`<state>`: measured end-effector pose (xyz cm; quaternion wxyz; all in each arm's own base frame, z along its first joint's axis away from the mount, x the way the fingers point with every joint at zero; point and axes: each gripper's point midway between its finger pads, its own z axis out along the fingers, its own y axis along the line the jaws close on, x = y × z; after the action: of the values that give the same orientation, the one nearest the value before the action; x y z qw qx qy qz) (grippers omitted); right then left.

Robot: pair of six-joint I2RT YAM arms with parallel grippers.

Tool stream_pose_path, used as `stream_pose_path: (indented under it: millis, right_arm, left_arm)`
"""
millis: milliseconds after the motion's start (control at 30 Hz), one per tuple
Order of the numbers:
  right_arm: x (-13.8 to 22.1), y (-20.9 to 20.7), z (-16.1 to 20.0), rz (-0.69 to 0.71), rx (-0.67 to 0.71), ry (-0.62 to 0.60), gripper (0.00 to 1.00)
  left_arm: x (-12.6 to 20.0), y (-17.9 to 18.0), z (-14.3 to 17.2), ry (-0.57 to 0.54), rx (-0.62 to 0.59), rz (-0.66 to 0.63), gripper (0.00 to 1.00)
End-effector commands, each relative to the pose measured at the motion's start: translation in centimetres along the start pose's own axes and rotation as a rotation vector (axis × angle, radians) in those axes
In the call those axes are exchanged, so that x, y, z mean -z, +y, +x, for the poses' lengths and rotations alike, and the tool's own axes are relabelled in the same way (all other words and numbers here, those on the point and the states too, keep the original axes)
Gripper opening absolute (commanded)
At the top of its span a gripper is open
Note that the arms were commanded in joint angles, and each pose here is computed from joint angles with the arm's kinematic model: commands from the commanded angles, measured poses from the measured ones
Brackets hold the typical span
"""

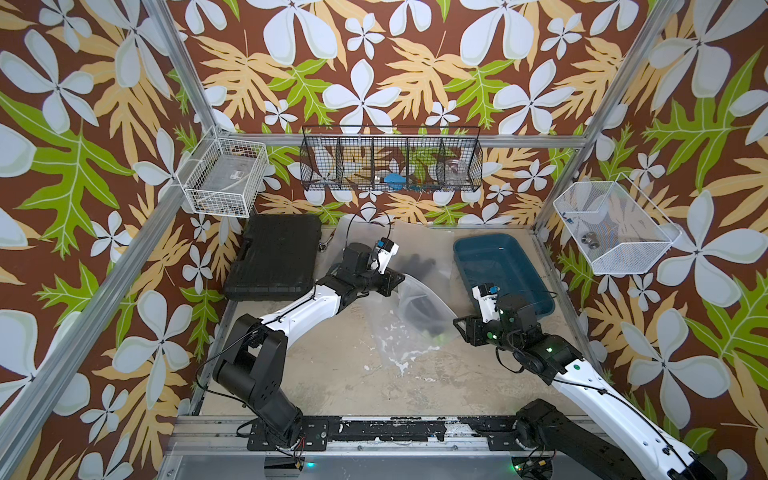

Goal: Place the eggplant in a zip-top bag and seal the zipper
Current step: Place the zipper food storage bag at the center of the board.

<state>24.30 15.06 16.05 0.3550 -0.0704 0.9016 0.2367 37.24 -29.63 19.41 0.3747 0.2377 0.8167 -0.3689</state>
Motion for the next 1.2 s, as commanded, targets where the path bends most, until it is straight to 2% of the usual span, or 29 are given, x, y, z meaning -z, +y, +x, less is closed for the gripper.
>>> stream_pose_path:
  millis: [0,133,300,433,567,933,1167]
  right_arm:
    - [-0.1,-0.5,0.3,0.009,-0.047,-0.018,0.53]
    - [-0.3,-0.1,1.2,-0.035,-0.071,-0.026,0.50]
    - [-0.8,0.1,0.5,-0.068,-0.079,-0.082,0.31]
    - [-1.2,0.8,-0.2,-0.107,-0.068,-0.110,0.10]
    - [-0.2,2.0,-1.0,-0.147,-0.042,-0.109,0.01]
    - [9.1,6.7,-8.2,-0.205,0.158,-0.276,0.01]
    - [12.3,10.0,-8.4,-0.342,0.268,-0.256,0.00]
  left_arm:
    - [0.1,0.0,0.2,0.009,-0.012,-0.006,0.00]
    - [0.0,0.1,0.2,0.009,-0.009,-0.005,0.00]
    - [0.1,-0.3,0.3,0.007,0.003,0.015,0.00]
    - [0.7,-1.1,0.4,0.001,0.007,0.043,0.00]
    - [2.1,-2.3,-0.2,-0.023,0.022,0.067,0.00]
    - [11.7,-10.2,-6.0,-0.222,-0.019,0.195,0.00]
    - [16.7,-13.7,-5.7,-0.283,-0.034,0.240,0.00]
